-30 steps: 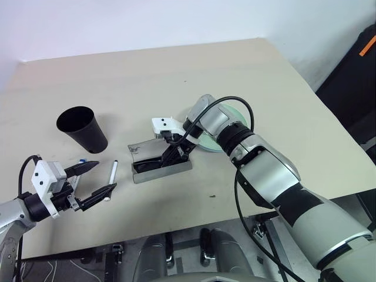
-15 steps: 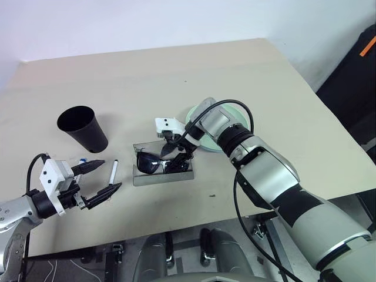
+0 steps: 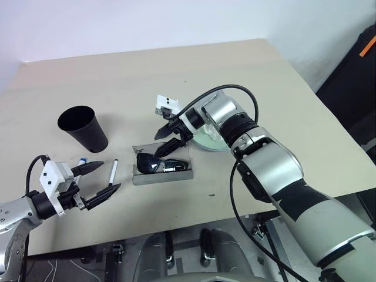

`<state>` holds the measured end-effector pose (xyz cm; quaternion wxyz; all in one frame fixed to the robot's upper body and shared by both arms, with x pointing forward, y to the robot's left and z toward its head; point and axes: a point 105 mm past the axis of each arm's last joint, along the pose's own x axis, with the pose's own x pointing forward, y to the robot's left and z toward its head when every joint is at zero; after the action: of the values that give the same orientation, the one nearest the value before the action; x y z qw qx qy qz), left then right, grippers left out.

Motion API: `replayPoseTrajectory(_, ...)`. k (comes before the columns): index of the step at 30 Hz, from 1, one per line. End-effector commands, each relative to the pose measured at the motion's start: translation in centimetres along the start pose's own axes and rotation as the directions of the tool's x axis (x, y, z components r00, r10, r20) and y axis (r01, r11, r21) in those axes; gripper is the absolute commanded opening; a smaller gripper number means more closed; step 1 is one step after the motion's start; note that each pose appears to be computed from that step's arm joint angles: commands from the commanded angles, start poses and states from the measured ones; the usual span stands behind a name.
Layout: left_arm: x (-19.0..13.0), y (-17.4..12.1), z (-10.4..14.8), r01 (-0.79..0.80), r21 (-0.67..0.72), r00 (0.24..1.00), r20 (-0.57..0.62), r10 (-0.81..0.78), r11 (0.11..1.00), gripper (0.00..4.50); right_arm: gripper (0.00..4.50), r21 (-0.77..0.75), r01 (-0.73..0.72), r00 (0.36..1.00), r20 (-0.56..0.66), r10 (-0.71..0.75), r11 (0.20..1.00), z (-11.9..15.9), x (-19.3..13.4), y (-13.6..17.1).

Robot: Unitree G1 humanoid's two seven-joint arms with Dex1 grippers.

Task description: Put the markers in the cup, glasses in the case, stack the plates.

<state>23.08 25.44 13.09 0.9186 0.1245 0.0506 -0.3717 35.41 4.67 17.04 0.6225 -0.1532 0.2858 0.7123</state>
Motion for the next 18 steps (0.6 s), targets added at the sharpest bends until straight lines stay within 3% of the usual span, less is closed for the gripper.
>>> replayPoseTrajectory(1, 0.1, 0.3, 0.5, 0.008, 0.035, 1.000, 0.012, -0.008, 0.999, 4.50, 4.43, -0.024, -0.026, 0.999, 0.018, 0.027, 0.999, 1.0, 1.0, 0.7)
replayPoseTrajectory(18, -0.1, 0.6, 0.3, 0.011, 0.043, 1.000, 0.002, -0.011, 0.999, 4.50, 4.43, 0.025, -0.157, 0.988, -0.011, 0.157, 0.987, -0.2, 2.6, 3.3)
